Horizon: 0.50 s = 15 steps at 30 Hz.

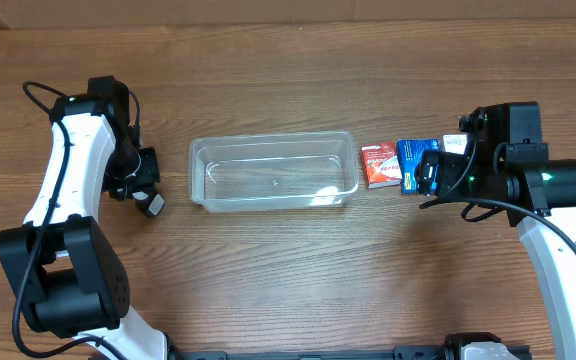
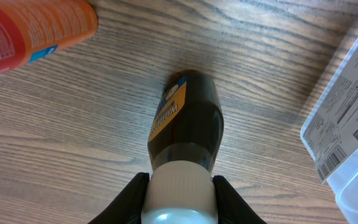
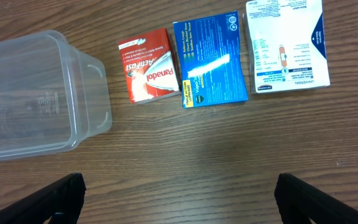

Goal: Pack container
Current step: 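Lower the left gripper and grasp the brown bottle, then carry the brown bottle into the left end of the container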

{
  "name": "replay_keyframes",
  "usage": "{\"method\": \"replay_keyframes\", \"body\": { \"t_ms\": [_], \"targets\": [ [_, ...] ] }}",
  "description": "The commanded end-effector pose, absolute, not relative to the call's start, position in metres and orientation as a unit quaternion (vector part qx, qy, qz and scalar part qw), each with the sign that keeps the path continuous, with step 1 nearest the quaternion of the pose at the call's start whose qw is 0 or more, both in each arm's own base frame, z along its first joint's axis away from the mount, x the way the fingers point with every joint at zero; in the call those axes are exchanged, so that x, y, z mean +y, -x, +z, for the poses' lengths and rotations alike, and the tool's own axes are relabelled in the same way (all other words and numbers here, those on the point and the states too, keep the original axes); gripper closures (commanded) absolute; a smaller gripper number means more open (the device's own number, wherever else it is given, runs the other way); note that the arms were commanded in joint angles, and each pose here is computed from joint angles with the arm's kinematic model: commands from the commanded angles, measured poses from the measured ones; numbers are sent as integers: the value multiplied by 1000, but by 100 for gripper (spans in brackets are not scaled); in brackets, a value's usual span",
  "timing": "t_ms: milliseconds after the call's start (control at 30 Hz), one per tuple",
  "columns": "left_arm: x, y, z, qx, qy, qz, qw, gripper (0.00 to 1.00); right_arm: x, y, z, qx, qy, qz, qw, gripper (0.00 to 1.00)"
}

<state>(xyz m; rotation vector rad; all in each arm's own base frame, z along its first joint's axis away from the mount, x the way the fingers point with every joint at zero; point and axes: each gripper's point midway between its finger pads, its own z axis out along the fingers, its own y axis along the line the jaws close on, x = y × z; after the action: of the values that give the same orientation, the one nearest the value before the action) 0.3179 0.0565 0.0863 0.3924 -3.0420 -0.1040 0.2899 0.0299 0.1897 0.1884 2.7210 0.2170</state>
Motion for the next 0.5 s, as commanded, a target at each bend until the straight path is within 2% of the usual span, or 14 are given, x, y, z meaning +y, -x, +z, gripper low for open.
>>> {"method": "replay_keyframes", "body": {
  "t_ms": [0,267,467],
  "targets": [
    [60,-319,88,-990,-127,-38,38,78,26,-296,201,970,-72,75,220,0],
    [60,-317,88,-990,-127,-38,42,96,26,-296,201,970,-72,75,220,0],
    [60,-319,99,-988,-146,-39,37,96,26,-296,201,970,-73,74,219,0]
  ]
}}
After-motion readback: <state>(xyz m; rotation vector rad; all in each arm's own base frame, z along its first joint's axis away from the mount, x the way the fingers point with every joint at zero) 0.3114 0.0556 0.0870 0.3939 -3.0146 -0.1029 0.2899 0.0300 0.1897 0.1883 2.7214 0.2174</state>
